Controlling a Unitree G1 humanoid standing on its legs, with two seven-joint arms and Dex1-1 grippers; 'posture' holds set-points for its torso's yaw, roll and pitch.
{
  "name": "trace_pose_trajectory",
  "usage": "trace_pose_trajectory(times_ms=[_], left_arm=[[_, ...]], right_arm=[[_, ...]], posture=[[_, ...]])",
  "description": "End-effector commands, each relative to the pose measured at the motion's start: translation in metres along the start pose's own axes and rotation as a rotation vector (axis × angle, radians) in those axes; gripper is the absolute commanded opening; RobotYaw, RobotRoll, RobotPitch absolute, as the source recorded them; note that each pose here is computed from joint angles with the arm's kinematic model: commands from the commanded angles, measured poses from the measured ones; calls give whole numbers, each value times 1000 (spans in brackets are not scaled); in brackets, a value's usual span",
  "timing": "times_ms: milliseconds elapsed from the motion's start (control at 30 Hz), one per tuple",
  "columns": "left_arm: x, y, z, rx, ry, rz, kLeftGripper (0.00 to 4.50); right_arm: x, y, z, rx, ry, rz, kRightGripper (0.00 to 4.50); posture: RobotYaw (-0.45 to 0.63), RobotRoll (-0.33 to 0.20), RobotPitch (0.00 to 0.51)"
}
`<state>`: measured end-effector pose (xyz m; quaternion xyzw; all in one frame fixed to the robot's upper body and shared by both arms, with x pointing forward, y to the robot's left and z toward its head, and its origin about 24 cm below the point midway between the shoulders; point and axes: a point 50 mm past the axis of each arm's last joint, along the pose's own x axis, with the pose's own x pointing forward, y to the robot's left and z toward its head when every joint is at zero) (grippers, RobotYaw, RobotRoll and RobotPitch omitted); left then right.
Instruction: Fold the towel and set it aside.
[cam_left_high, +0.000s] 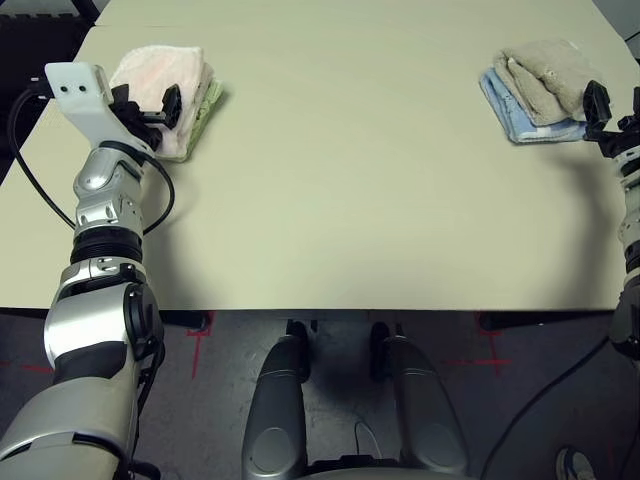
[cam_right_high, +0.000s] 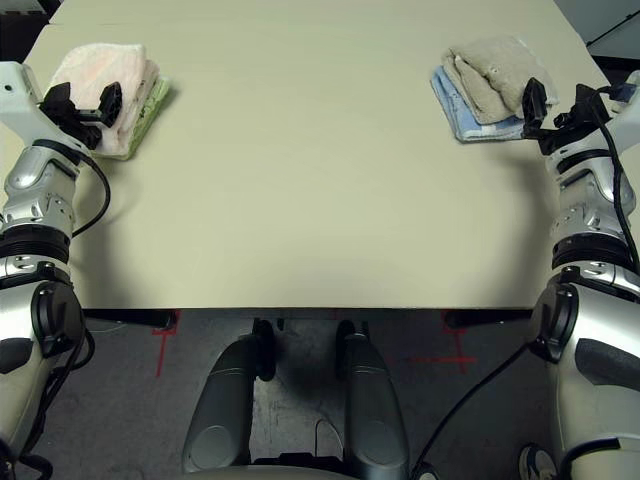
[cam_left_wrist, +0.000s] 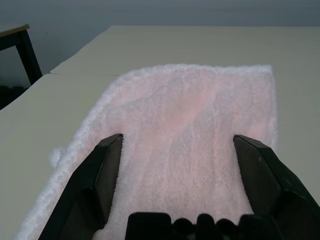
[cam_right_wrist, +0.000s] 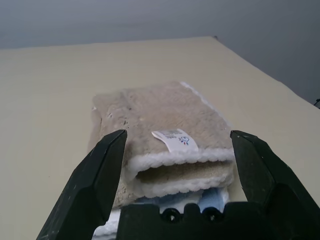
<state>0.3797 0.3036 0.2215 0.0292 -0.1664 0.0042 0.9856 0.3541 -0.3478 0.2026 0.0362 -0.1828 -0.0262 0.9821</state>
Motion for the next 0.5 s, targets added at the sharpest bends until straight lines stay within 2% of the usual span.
trace_pose_trajectory(times_ms=[33, 500], left_arm=[[-3, 0, -7, 5, 28, -11, 4472], [-9, 4, -16, 5, 68, -45, 4472]], right_arm=[[-7, -7, -8, -24, 60, -3, 4500], [-12, -13, -9, -4, 48, -2, 4500]], posture=[[-33, 0, 284], [-27, 0, 282]])
